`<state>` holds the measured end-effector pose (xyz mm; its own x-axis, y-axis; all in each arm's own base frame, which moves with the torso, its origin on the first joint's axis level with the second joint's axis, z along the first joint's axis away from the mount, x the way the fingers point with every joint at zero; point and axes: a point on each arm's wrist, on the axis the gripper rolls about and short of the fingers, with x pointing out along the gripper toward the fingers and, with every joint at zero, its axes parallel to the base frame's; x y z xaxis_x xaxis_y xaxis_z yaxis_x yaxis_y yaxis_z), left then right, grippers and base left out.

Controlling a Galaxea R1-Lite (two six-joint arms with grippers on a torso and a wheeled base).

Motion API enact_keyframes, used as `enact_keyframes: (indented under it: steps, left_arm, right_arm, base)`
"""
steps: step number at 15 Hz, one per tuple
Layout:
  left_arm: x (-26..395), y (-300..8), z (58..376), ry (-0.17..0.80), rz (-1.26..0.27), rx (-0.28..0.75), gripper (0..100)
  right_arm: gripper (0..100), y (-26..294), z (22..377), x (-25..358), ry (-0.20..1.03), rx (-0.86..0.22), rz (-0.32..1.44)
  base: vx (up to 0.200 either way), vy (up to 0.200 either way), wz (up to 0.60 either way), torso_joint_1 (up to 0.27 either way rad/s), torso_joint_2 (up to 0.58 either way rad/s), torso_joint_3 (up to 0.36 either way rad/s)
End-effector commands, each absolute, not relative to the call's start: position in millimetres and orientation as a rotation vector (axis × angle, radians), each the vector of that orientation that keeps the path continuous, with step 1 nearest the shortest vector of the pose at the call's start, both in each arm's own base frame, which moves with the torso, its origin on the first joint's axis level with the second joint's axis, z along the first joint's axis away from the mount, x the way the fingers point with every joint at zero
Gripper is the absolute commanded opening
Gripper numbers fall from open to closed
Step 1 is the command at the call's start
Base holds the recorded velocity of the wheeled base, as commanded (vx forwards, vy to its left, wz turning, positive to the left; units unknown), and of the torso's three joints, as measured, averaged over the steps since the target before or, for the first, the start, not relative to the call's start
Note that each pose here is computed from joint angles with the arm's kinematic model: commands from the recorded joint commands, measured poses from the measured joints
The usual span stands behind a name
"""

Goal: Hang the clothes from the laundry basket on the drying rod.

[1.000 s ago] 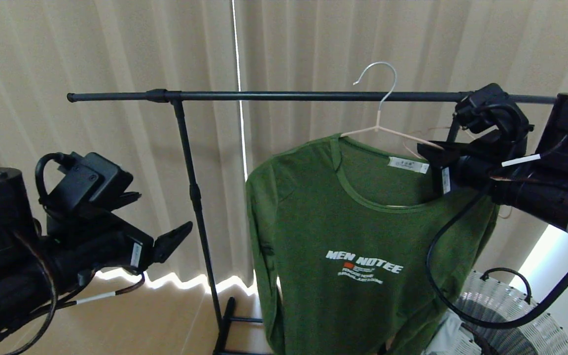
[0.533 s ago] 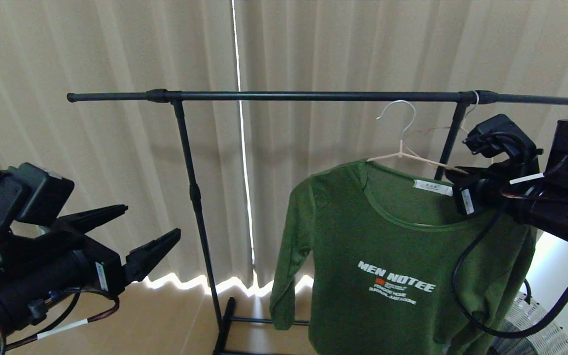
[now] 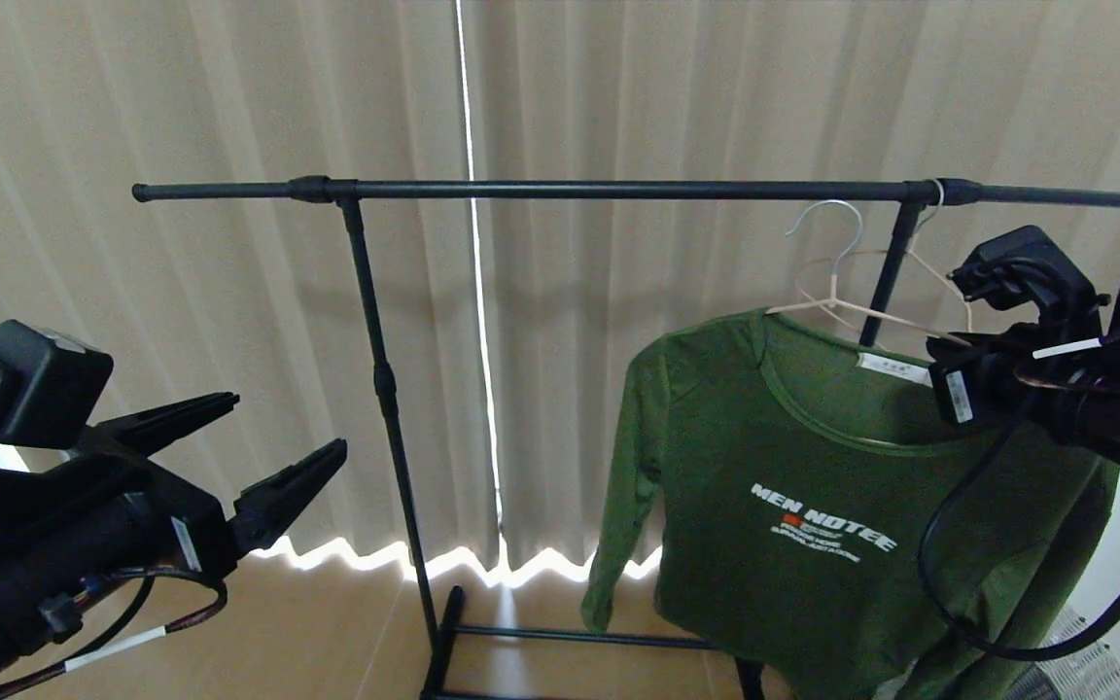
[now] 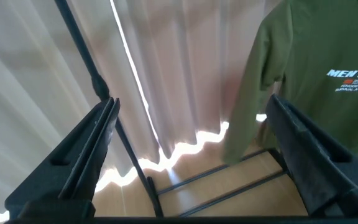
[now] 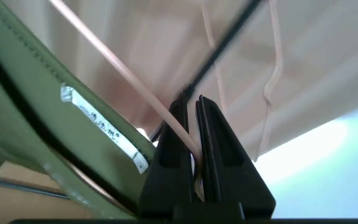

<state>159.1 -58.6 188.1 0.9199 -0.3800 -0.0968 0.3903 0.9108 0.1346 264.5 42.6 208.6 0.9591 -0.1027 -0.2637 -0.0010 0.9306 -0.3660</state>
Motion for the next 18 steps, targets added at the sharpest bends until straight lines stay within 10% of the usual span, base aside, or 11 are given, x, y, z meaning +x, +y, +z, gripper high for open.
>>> enact_keyframes:
  steps: [1,18]
  left_arm:
    - [161.0,-59.2,187.8,0.074,-0.397,0.152,100]
    - [168.3,-61.8,184.0,0.098,-0.398,0.162,100]
  right_arm:
    - [0,41.2,208.9,264.0,0.281,-0.364,-0.059]
    - [0,44.4,208.4,268.9,0.270,-0.315,-0.050]
  base:
    - [0.000,0.000,0.00,0.000,0.00,0.000]
    - [0.141,0.000,0.00,0.001,0.00,0.003]
